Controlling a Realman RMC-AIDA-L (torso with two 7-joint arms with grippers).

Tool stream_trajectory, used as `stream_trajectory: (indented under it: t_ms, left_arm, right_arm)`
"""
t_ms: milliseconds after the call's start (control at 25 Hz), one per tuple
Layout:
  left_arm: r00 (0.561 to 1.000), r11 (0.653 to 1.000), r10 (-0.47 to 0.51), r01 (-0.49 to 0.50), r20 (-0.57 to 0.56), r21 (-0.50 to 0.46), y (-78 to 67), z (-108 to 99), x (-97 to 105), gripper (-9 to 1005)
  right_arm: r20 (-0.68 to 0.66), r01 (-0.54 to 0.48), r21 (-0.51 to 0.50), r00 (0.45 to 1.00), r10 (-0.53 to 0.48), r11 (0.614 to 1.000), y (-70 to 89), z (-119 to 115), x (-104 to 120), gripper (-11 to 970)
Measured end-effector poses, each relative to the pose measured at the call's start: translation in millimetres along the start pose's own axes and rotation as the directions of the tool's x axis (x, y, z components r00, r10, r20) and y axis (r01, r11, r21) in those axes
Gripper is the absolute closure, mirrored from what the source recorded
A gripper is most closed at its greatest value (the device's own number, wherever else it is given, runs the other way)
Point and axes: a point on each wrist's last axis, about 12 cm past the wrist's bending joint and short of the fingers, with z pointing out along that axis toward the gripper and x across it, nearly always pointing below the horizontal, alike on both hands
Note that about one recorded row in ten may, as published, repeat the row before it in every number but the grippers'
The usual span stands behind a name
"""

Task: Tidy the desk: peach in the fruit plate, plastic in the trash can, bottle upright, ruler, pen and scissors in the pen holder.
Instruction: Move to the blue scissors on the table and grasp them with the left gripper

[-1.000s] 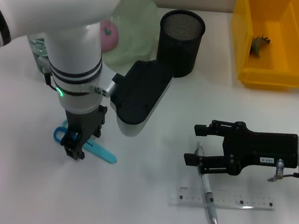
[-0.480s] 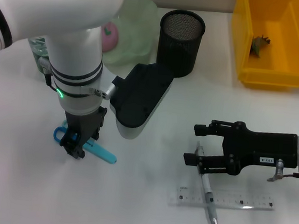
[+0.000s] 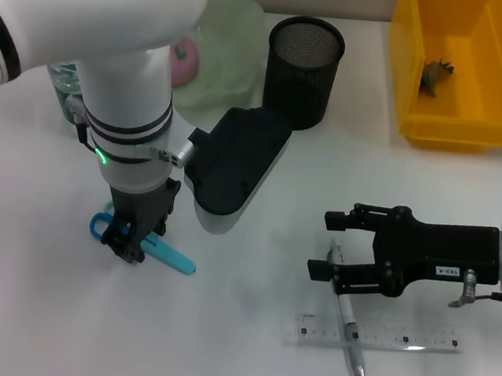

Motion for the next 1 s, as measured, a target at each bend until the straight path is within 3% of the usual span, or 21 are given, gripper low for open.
stream_trajectory:
  t_ms: [1000]
  left_arm:
    - [1.000, 1.000, 0.000, 0.000, 0.000, 0.003, 2.2, 3.7, 1.3, 640]
  right_arm:
    - [0.000, 0.000, 0.001, 1.000, 0.000, 1.000, 0.1, -0.6, 0.1, 131]
